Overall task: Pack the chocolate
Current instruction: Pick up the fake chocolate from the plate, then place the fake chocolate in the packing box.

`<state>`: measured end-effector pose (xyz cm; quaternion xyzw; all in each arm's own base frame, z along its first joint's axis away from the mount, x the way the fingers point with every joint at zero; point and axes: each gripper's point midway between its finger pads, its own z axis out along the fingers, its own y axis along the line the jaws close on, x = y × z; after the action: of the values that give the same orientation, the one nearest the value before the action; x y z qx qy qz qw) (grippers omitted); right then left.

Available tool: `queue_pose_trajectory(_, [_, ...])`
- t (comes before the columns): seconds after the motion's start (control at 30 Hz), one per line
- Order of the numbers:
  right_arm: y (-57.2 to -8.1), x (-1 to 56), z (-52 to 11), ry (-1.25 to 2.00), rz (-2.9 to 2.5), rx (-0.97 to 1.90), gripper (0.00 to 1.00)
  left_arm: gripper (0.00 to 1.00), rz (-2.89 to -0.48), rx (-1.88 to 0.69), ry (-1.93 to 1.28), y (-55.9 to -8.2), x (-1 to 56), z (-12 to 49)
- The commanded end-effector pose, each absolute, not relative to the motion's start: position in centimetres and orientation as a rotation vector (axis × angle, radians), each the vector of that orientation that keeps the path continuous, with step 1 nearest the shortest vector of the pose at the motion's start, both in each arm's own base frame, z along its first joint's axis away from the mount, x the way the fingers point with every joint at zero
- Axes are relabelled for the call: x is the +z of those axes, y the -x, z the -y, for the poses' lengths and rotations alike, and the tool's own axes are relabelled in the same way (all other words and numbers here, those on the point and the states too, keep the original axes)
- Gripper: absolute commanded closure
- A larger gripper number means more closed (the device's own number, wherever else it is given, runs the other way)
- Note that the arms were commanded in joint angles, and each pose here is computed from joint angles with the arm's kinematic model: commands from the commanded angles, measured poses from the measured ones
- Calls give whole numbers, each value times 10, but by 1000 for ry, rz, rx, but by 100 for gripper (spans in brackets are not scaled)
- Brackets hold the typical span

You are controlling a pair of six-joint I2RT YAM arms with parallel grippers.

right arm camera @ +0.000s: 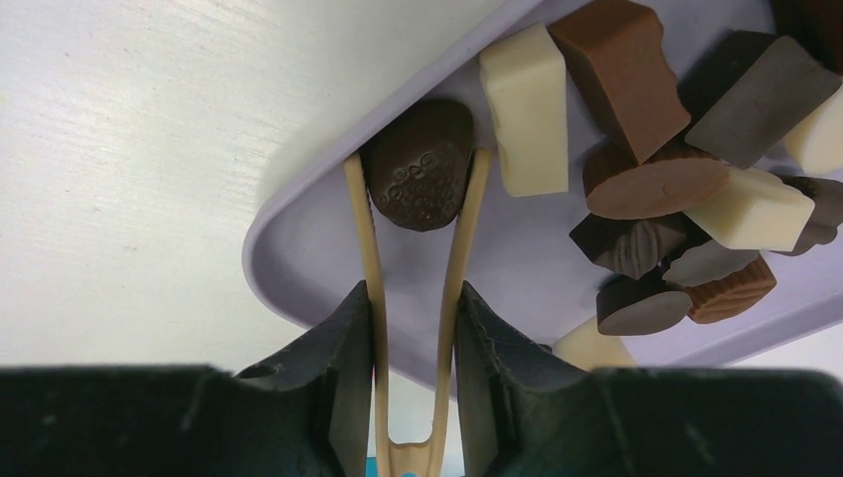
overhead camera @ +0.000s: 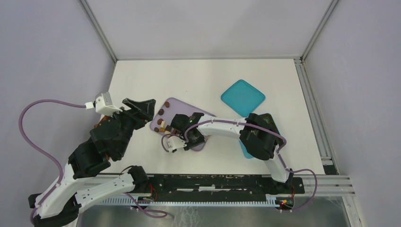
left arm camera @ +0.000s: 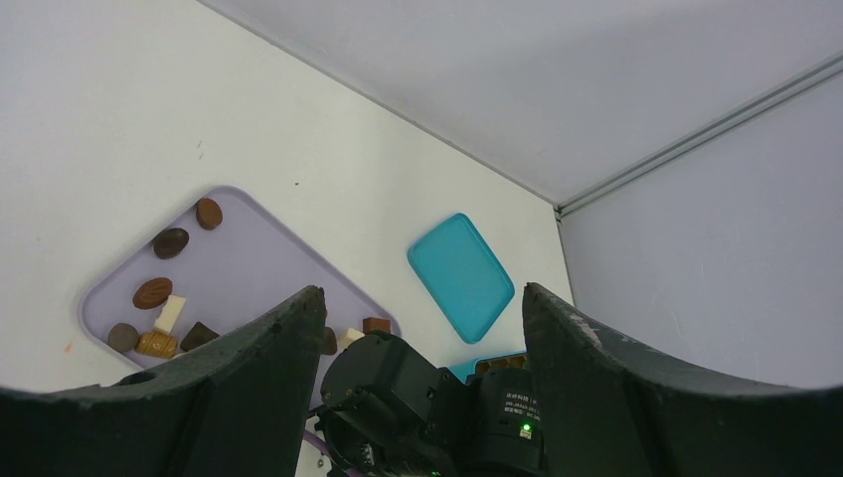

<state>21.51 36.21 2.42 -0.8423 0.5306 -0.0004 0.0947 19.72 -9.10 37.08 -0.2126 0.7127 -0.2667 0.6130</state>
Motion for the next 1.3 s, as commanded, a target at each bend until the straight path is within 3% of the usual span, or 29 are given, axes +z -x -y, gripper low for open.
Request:
queue_pose_trajectory(0.0, [-218,45,-373,2446,-1547,3,72,22,-1624,-648,528,-199,374,93])
queue_pose_trajectory(0.17, [-222,64,-372,2390,-1549,23,78,22,-1629,-653,524,-200,372,96])
queue_pose_trajectory(0.47, [-229,116,-351,2206,-1605,181,78,22,-1633,-669,519,-201,370,102])
queue_pose_trajectory(0.77, [-245,165,-274,1941,-1713,244,78,22,-1643,-684,496,-209,368,119])
queue_pose_trajectory(1.27, [-224,105,-97,1740,-2102,98,77,21,-1777,-684,365,-238,336,191])
